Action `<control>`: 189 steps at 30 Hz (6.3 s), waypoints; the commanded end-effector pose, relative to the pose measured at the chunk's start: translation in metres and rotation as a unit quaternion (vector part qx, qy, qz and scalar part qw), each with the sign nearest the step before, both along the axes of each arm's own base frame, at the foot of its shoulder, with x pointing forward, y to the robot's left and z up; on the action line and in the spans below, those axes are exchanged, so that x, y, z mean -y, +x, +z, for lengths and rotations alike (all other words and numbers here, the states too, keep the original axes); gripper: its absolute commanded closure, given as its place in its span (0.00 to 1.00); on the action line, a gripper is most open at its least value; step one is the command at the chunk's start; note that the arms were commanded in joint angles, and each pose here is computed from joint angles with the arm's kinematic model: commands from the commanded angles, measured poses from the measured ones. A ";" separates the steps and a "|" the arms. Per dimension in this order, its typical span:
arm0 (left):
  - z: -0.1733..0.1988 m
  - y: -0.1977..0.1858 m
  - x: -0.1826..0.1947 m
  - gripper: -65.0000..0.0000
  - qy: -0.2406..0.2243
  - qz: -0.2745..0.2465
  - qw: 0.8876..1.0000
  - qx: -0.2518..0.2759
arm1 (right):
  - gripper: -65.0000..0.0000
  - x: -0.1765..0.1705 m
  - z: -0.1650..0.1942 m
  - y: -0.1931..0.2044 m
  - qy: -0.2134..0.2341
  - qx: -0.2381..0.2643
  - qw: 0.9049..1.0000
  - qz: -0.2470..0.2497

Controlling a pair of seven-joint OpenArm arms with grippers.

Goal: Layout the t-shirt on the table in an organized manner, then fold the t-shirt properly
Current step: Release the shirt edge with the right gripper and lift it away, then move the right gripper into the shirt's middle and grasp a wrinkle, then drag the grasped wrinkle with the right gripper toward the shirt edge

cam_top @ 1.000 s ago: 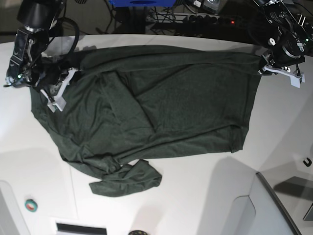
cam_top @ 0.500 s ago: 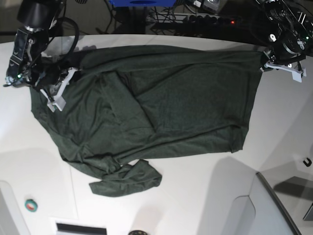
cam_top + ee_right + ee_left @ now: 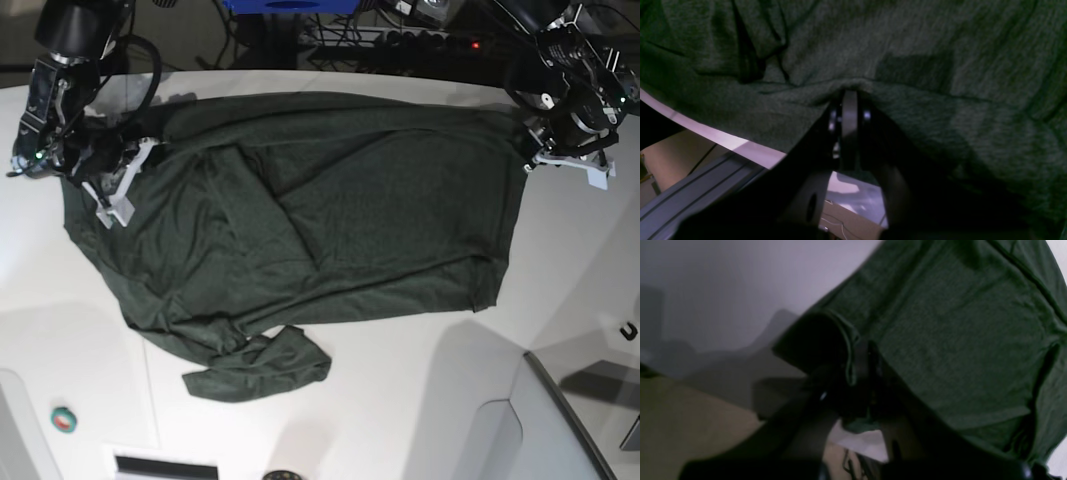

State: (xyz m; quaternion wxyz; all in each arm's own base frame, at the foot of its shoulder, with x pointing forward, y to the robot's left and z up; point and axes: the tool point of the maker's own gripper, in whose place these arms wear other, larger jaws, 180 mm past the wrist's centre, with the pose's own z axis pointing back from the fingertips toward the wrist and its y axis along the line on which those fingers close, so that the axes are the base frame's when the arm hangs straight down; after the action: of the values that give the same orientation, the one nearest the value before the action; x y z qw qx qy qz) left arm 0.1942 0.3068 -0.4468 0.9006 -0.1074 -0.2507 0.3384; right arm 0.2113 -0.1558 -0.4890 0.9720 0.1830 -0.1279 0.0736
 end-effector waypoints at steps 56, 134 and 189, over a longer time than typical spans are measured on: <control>0.019 -0.138 -0.119 1.00 0.238 -0.043 0.970 -0.014 | 0.54 -0.302 0.054 -0.023 -0.031 0.203 0.895 0.396; 0.006 -0.134 -0.115 1.00 0.219 -0.033 0.975 -0.015 | 0.87 -0.203 0.040 0.023 -0.036 0.146 0.940 0.308; 0.006 -0.136 -0.115 1.00 0.219 -0.034 0.975 -0.018 | 0.84 -0.222 0.013 -0.011 -0.018 0.099 0.938 0.333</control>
State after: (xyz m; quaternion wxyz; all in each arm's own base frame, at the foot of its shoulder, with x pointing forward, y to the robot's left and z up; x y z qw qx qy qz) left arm 0.0554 0.4130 -0.4514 0.9205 0.0804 -0.2862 0.2535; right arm 0.1919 0.0585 -0.4854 0.8830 0.1796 -0.1346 0.4122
